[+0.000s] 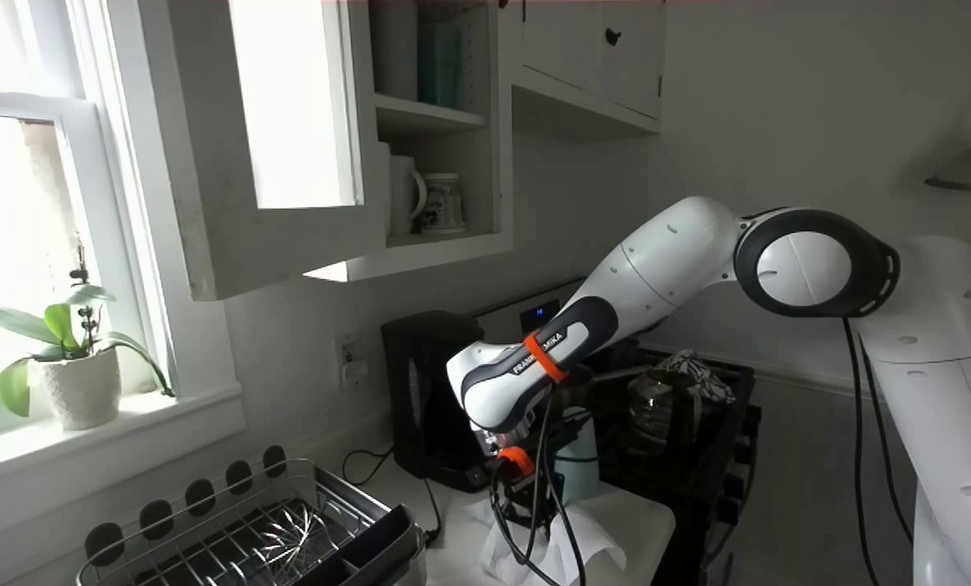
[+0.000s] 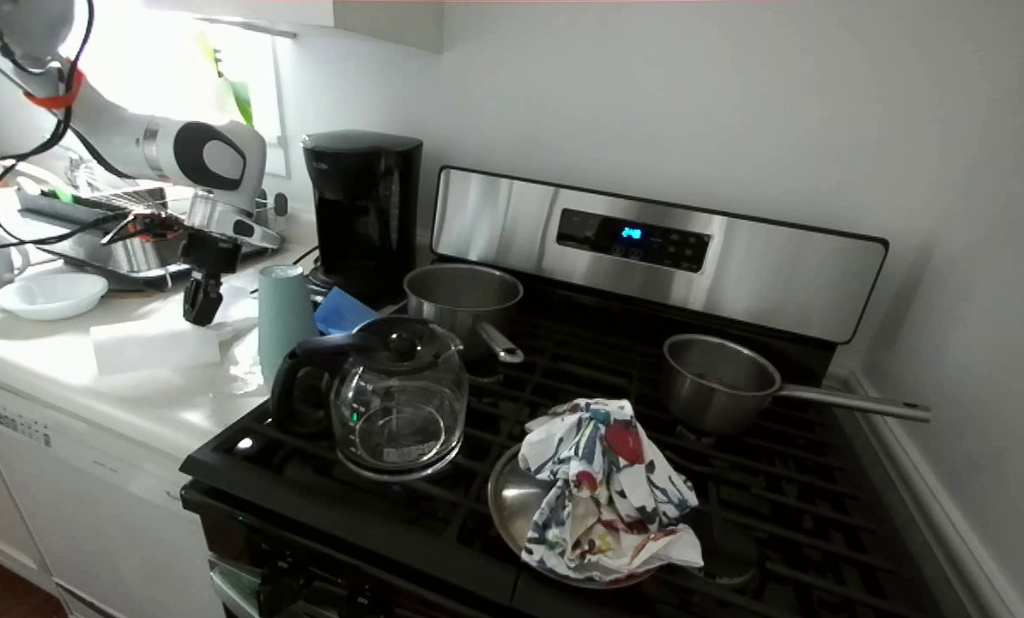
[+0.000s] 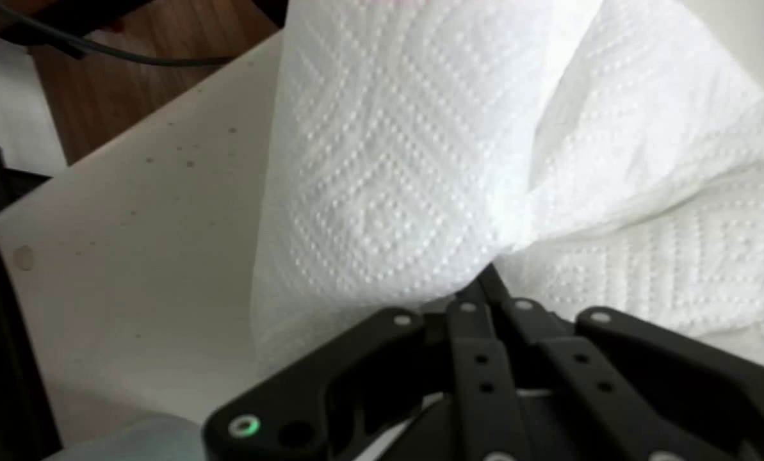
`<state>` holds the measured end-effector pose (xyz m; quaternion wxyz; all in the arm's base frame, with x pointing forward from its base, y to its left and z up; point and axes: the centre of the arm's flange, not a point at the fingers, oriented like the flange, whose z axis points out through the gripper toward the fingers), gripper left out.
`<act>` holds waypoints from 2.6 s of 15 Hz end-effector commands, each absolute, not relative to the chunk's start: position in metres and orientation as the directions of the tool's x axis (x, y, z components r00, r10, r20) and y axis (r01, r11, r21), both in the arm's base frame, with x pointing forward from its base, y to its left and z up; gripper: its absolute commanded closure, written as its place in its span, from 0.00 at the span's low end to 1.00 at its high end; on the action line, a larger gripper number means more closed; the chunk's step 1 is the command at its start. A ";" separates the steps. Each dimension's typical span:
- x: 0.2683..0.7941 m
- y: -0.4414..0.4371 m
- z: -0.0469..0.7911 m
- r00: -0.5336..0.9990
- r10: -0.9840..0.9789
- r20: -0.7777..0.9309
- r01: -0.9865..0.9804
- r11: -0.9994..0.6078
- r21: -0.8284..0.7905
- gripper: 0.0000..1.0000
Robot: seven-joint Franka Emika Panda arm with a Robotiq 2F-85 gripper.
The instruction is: Use the paper towel to wipe the counter
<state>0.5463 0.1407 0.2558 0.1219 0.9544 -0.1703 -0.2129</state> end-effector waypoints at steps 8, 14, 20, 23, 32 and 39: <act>0.555 0.090 0.251 0.783 -0.617 -0.076 -0.530 -0.727 0.436 1.00; 0.583 0.120 0.258 0.707 -0.704 0.071 -0.702 -0.686 0.191 1.00; 0.597 0.163 0.258 0.674 -0.734 0.086 -0.731 -0.679 -0.067 1.00; 0.606 0.173 0.249 0.674 -0.733 0.088 -0.722 -0.679 -0.133 1.00; 0.621 0.208 0.249 0.685 -0.728 0.002 -0.694 -0.654 -0.302 1.00; 0.584 0.202 0.252 0.688 -0.711 -0.146 -0.723 -0.689 -0.054 1.00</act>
